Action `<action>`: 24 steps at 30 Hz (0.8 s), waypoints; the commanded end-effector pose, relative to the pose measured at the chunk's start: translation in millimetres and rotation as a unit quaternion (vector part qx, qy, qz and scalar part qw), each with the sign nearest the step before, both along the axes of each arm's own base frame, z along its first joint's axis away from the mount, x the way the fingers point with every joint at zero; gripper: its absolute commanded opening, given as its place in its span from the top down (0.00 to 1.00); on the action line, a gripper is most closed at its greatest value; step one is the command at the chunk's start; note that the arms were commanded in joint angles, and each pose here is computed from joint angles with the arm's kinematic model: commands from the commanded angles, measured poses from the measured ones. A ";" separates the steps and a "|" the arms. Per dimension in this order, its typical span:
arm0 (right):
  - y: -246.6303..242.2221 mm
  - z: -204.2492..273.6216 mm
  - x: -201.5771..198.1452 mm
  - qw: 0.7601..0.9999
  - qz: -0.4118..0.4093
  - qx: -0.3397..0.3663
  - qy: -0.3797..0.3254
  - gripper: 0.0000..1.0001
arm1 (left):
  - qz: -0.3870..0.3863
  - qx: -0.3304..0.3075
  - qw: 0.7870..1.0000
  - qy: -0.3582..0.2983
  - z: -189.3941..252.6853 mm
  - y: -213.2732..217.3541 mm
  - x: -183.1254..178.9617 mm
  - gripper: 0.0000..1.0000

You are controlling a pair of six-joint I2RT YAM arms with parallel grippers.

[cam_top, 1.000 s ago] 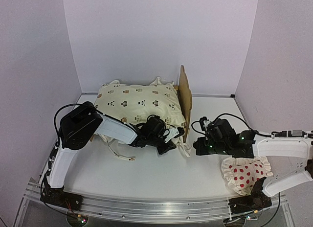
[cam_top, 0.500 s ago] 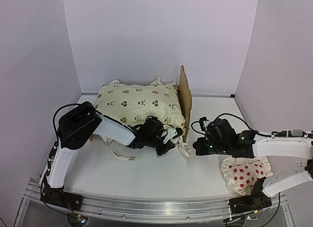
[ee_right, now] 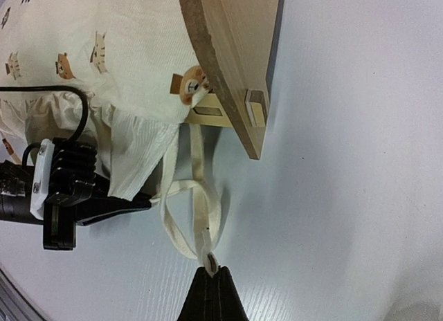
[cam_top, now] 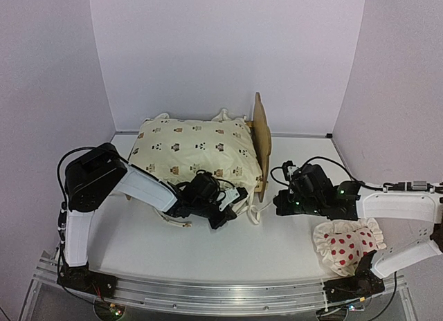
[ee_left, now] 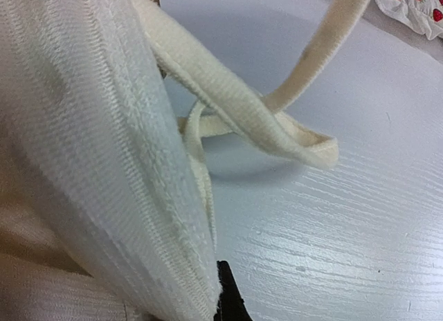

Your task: Set up the pet bed

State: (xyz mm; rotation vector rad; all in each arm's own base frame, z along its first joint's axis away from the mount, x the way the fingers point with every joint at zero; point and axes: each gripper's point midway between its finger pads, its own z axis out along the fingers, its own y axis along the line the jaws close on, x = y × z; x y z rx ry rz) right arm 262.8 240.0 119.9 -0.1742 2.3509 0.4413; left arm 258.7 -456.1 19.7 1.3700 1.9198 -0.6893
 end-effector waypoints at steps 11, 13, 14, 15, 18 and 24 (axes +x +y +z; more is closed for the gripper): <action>2.2 1.4 18.4 1.000 -0.018 -0.002 0.002 1.00 | 0.057 -0.028 0.995 0.081 2.4 21.7 -24.9 0.94; 3.3 0.7 18.2 1.000 -0.016 -0.001 0.004 1.00 | 0.062 -0.028 0.994 0.083 1.1 21.0 -24.6 0.93; 3.7 0.2 17.9 1.000 -0.015 -0.001 0.005 1.00 | 0.065 -0.028 0.994 0.083 0.3 21.0 -24.1 0.93; 3.5 0.0 18.0 1.000 -0.016 -0.001 0.005 1.00 | 0.069 -0.027 0.994 0.083 -0.4 21.4 -23.5 0.91; 3.6 0.3 17.6 1.000 -0.015 0.001 0.005 1.00 | 0.077 -0.027 0.993 0.081 -2.1 21.5 -21.5 0.88; 3.1 0.4 17.5 1.000 -0.015 0.001 0.004 1.00 | 0.084 -0.022 0.993 0.078 -2.8 19.4 -19.8 1.00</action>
